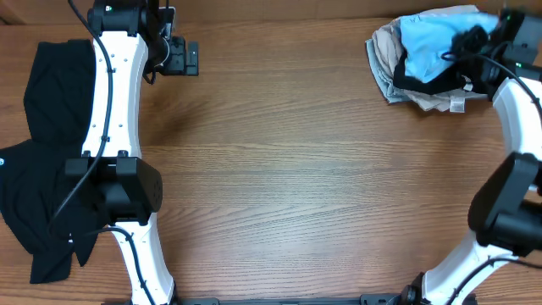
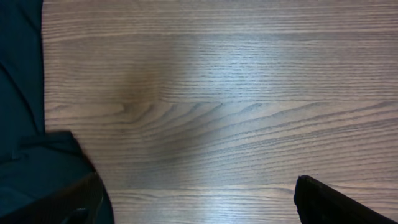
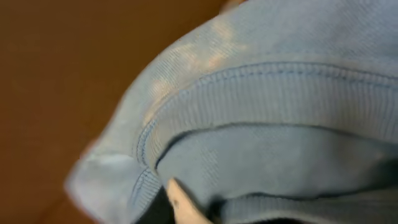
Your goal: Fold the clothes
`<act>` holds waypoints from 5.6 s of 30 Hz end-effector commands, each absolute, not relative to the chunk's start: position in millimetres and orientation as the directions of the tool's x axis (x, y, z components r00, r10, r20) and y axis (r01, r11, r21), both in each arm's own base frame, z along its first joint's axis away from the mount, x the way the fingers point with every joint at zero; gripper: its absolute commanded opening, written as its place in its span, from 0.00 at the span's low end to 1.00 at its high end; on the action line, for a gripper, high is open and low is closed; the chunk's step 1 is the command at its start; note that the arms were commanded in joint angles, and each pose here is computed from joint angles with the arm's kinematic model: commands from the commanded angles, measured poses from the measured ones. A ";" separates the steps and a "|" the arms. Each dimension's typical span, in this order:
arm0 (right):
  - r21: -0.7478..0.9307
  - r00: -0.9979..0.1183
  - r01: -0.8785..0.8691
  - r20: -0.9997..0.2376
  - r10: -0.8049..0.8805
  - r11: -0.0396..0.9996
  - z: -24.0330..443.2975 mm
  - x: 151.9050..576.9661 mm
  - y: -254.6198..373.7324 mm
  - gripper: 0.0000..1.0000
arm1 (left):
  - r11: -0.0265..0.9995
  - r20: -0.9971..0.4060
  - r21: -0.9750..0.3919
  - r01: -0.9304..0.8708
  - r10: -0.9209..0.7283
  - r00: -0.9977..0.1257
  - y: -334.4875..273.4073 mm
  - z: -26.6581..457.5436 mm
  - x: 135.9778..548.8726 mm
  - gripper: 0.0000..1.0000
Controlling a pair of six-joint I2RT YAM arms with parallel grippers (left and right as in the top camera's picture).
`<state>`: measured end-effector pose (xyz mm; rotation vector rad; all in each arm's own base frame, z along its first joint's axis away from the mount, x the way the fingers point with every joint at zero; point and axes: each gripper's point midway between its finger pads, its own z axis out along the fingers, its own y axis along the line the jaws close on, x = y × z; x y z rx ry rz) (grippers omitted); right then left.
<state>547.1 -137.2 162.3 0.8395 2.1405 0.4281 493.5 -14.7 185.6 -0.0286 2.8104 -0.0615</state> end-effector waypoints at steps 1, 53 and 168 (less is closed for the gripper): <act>0.521 -0.492 0.430 -0.550 0.675 0.738 158.7 542.9 -151.2 0.67 | 0.999 -0.342 -0.050 0.015 -0.003 -0.940 -18.0 192.3 493.2 1.00; 0.399 -0.336 0.018 -0.861 0.381 0.917 438.3 348.9 -32.0 1.00 | 0.999 -0.305 -0.049 0.012 -0.003 -0.952 -17.4 189.2 484.2 1.00; 0.301 -0.059 -0.111 -0.953 0.296 0.947 169.7 244.8 29.4 1.00 | 0.991 -0.739 -0.072 0.115 0.025 -0.674 -48.0 265.6 356.3 1.00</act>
